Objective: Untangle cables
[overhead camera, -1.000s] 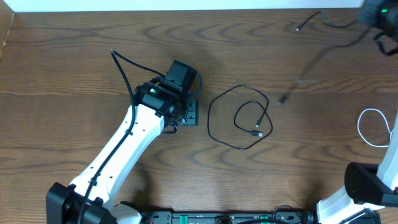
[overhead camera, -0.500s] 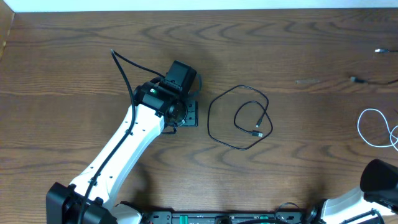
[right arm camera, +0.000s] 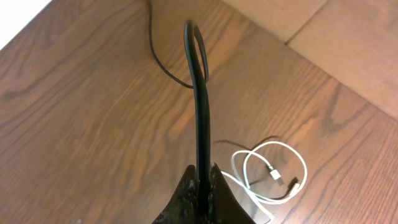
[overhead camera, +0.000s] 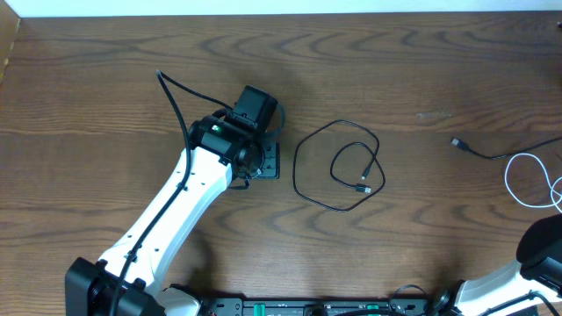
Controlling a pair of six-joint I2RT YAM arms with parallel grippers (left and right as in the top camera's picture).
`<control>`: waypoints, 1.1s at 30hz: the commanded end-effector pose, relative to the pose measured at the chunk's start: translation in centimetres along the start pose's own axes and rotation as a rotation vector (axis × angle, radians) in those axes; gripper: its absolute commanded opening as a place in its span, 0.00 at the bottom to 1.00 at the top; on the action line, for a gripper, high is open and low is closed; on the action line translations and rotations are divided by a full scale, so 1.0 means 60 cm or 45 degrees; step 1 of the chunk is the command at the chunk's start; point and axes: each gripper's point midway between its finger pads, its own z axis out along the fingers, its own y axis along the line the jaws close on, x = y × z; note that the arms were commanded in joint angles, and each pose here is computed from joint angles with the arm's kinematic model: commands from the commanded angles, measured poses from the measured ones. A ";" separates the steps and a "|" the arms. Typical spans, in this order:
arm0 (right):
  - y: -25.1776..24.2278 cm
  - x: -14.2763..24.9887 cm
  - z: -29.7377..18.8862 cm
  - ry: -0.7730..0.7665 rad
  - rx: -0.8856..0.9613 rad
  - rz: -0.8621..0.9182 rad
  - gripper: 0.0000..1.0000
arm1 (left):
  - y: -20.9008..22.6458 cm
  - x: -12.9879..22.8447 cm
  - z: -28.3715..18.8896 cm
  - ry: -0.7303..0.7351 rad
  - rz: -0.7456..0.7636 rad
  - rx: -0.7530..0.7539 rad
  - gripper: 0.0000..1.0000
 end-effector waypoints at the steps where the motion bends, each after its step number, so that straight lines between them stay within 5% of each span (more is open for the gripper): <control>1: -0.032 -0.005 0.007 0.003 0.021 0.105 0.01 | 0.003 -0.002 -0.003 -0.007 -0.017 -0.006 0.62; 4: -0.004 -0.001 0.008 0.055 -0.164 0.129 0.01 | 0.003 -0.002 -0.003 -0.007 -0.017 -0.006 0.62; 9: 0.134 0.016 -0.072 0.100 -0.888 -0.162 0.01 | 0.003 -0.002 -0.003 -0.007 -0.017 -0.006 0.62; 25: 0.078 -0.053 -0.392 -0.480 -1.003 -0.174 0.01 | 0.003 -0.003 -0.003 -0.007 -0.017 -0.007 0.62; 28: 0.072 -0.073 -0.406 -0.550 -0.991 -0.132 0.01 | 0.003 -0.003 -0.003 -0.008 -0.017 -0.006 0.63; 33: 0.012 -0.106 -0.321 -0.512 -0.650 0.166 0.01 | 0.003 -0.002 -0.003 -0.007 -0.017 -0.006 0.62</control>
